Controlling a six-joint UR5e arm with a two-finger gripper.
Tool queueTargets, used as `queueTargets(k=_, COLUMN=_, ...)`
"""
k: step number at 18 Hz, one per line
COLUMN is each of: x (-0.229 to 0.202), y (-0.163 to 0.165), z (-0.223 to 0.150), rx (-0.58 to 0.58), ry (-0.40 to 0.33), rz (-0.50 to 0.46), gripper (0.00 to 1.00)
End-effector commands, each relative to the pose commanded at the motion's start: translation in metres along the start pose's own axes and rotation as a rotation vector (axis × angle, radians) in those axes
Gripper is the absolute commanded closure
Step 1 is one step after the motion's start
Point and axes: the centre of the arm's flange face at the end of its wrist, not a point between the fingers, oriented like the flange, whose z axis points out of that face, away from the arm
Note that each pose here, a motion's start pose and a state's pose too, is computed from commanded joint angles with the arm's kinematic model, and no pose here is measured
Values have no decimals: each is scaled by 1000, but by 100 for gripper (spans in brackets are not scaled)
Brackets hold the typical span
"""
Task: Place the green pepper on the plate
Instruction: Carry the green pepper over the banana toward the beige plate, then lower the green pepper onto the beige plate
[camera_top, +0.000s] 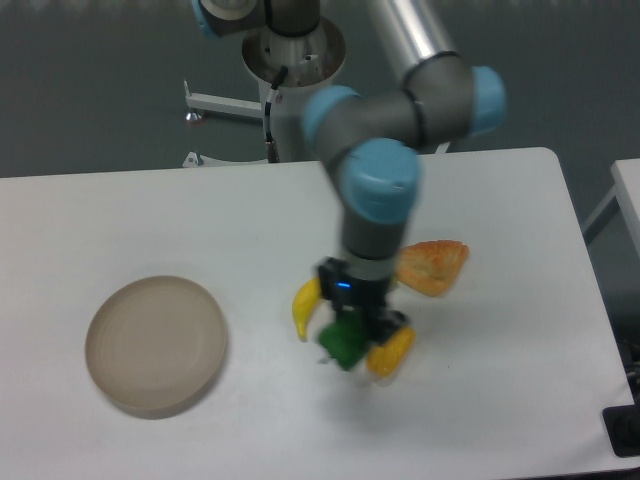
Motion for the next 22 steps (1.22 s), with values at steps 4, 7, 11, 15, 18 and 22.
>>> queueTargets(k=4, x=61, y=-30, z=24, rx=52, ry=-28, rz=-78, gripper=67)
queueTargets(k=7, x=93, y=-51, z=46, rx=49, ry=-11, rz=-161, gripper=67)
queueTargets(k=11, x=123, y=-68, z=73, rx=36, ry=9, rz=-270, gripper=67)
queueTargets(k=15, x=134, y=-72, z=92, rx=14, ry=33, rz=-367, gripper=67)
queueTargets(k=18, x=138, y=-74, z=97, rx=15, ry=48, rz=-366, gripper=67)
queueTargets(k=22, x=138, y=-76, z=108, rx=30, ry=57, rz=-307, gripper=67)
